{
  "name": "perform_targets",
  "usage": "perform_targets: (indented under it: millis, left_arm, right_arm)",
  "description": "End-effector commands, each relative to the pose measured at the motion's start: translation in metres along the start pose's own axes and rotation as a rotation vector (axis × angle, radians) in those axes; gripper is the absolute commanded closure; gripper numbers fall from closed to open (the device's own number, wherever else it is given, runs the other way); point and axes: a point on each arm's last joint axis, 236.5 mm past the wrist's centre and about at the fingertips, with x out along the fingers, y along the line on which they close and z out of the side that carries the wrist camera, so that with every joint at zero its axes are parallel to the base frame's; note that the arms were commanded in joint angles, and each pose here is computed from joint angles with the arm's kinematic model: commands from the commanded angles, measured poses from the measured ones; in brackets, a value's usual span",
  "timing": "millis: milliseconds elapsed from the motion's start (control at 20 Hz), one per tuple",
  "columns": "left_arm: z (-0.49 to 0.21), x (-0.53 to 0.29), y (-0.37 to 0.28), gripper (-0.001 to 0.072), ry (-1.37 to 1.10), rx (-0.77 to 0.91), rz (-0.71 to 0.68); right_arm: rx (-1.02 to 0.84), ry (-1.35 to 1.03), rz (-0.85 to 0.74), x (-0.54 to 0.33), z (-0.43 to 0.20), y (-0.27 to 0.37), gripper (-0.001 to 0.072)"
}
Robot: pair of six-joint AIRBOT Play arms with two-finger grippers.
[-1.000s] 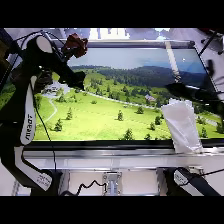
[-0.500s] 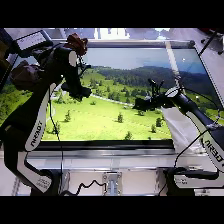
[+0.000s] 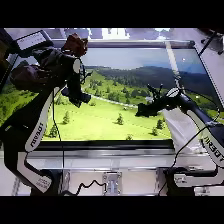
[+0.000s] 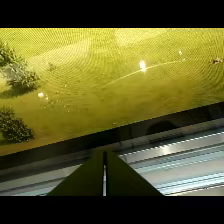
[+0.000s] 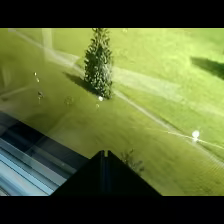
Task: Fold the shirts.
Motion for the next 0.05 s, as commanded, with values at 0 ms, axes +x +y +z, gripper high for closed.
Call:
perform_targets:
  millis: [0]
  left_arm:
    - [0.002,0.0011,-0.0001,0.0688,-0.008,0.0,0.001]
  right_arm:
    - [0.006,0.012,0.01,-0.0001,-0.0026,0.0018,0.0685]
